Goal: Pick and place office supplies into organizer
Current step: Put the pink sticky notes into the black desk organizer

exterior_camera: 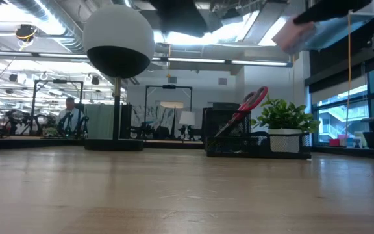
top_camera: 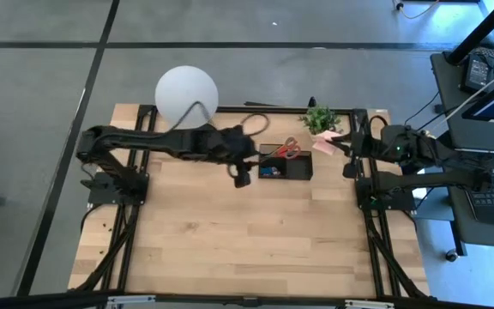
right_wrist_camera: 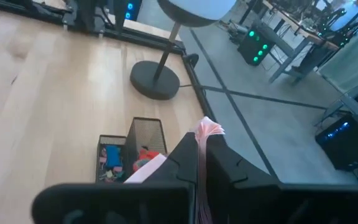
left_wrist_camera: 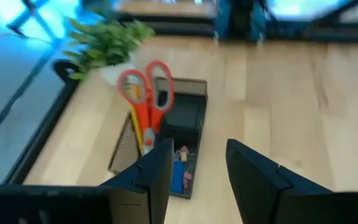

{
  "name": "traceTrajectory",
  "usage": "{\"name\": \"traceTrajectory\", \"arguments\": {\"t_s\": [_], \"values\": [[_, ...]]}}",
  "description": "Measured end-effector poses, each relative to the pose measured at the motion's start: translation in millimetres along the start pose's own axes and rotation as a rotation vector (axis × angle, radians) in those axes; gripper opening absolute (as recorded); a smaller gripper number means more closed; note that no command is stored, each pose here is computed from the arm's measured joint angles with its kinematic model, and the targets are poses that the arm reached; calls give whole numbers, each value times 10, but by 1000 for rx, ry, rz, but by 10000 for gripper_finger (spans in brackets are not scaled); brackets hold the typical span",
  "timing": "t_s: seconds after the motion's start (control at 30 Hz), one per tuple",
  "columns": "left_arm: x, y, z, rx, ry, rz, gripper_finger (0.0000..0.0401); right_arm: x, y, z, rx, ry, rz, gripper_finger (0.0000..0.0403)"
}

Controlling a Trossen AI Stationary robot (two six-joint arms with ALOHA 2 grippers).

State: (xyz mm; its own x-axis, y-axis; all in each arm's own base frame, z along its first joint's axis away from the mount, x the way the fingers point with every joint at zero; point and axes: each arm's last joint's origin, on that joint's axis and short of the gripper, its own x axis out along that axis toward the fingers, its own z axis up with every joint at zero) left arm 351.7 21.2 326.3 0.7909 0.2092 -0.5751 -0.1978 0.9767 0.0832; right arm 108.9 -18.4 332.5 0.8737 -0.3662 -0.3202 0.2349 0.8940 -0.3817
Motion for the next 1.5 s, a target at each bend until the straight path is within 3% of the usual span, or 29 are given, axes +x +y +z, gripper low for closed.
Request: {"name": "traceTrajectory", "arguments": {"t_s": [0.13, 0.33, 0.67, 0.97, 1.17, 1.5], "values": [[-304, 67, -205, -121, -152, 23, 143, 40, 59, -116, -4, 5, 35, 13], [-643, 51, -612, -202, -343, 1, 143, 136, 141, -258, -21, 59, 68, 13], [-890, 30, -1107, -344, -390, -60, 143, 282, 304, -562, -5, 168, 162, 13], [-915, 43, -1158, -367, -394, -55, 143, 441, 409, -728, -94, 111, 158, 13], [-915, 48, -1160, -368, -394, -38, 143, 477, 403, -709, 36, 107, 112, 13], [-911, 46, -1168, -356, -385, -39, 143, 508, 407, -711, -23, 115, 115, 17]]}}
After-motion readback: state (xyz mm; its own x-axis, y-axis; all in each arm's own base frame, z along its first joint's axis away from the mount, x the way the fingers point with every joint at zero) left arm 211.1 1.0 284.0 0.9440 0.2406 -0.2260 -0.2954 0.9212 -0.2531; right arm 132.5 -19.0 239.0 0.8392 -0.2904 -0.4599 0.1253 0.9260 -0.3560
